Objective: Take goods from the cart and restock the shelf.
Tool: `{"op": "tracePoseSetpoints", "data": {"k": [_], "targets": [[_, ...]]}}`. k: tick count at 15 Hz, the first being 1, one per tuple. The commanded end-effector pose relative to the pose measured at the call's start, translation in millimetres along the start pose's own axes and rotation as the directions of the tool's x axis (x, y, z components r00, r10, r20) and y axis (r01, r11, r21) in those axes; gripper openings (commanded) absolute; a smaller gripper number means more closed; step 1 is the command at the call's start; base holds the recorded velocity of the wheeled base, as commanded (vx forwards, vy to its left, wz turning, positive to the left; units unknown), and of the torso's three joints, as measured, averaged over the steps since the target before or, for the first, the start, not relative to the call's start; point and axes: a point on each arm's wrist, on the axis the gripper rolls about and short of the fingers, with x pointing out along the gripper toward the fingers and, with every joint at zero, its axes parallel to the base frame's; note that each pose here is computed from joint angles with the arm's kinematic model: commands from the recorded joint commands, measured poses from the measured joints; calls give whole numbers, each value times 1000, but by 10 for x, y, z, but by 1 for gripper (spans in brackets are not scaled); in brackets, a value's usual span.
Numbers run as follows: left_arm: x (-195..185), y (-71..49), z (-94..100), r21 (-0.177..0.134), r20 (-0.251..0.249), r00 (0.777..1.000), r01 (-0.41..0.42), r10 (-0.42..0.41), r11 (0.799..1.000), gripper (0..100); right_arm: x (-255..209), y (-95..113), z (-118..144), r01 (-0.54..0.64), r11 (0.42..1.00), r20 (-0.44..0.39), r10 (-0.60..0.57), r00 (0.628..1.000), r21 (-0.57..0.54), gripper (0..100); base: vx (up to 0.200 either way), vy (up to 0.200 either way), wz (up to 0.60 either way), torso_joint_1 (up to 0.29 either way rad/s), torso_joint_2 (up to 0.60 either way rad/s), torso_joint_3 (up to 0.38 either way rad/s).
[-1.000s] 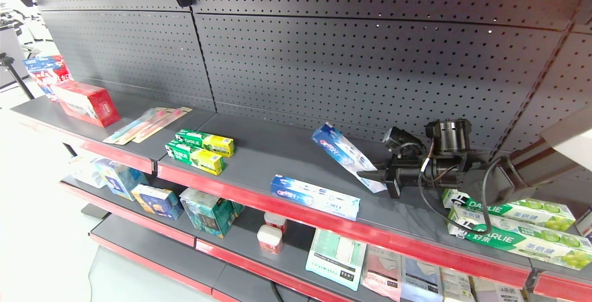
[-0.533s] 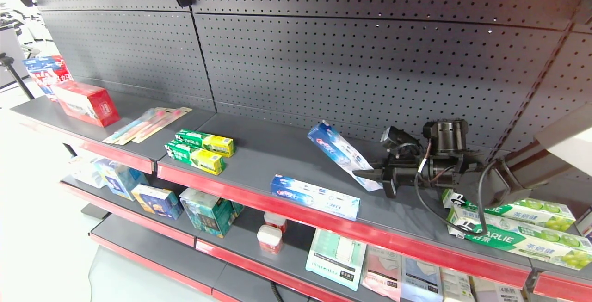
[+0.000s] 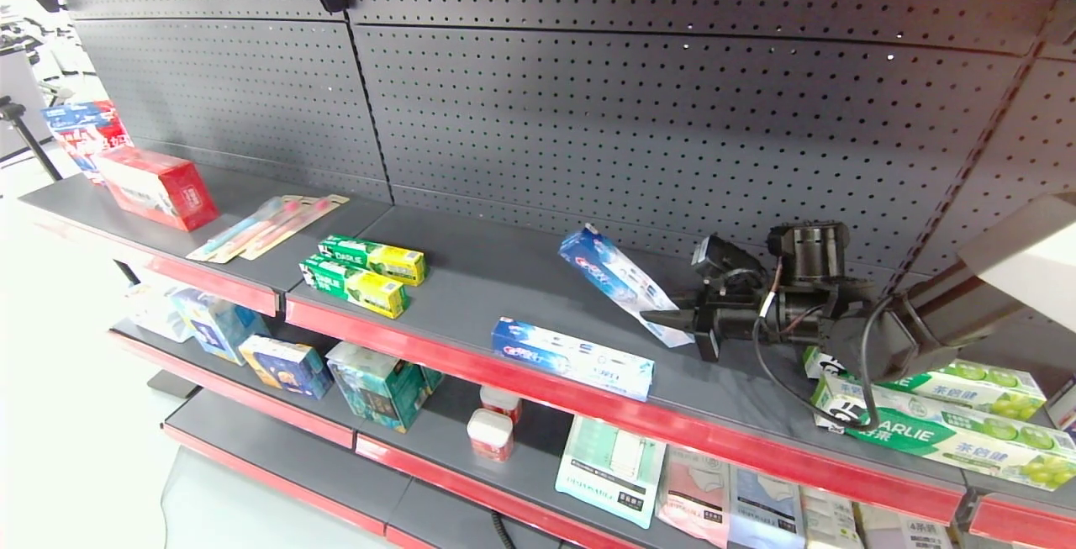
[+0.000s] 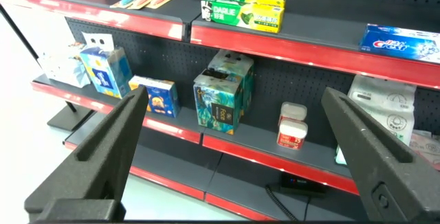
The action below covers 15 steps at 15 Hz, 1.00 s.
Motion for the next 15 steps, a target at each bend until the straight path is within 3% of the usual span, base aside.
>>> {"op": "tracePoseSetpoints", "data": {"k": [1,3,10,11,15], "targets": [[0,0,0,0,0,1000,0,0,1000,100,-24,-24,-27,0,1000,2,0,1000,-14,0,0,0,0,0,0,0],[0,0,0,0,0,1000,0,0,1000,100,-56,-46,-76,-5,998,4,5,1000,-67,0,0,0,0,0,0,0],[0,0,0,0,0,1000,0,0,1000,100,-52,-39,-76,-9,998,5,9,1000,-69,0,0,0,0,0,0,0],[0,0,0,0,0,1000,0,0,1000,100,-48,-38,-70,-10,998,6,10,1000,-69,100,0,0,0,0,0,0],[0,0,0,0,0,1000,0,0,1000,100,-52,-42,-73,-8,998,6,9,1000,-60,100,0,0,0,0,0,0]]}}
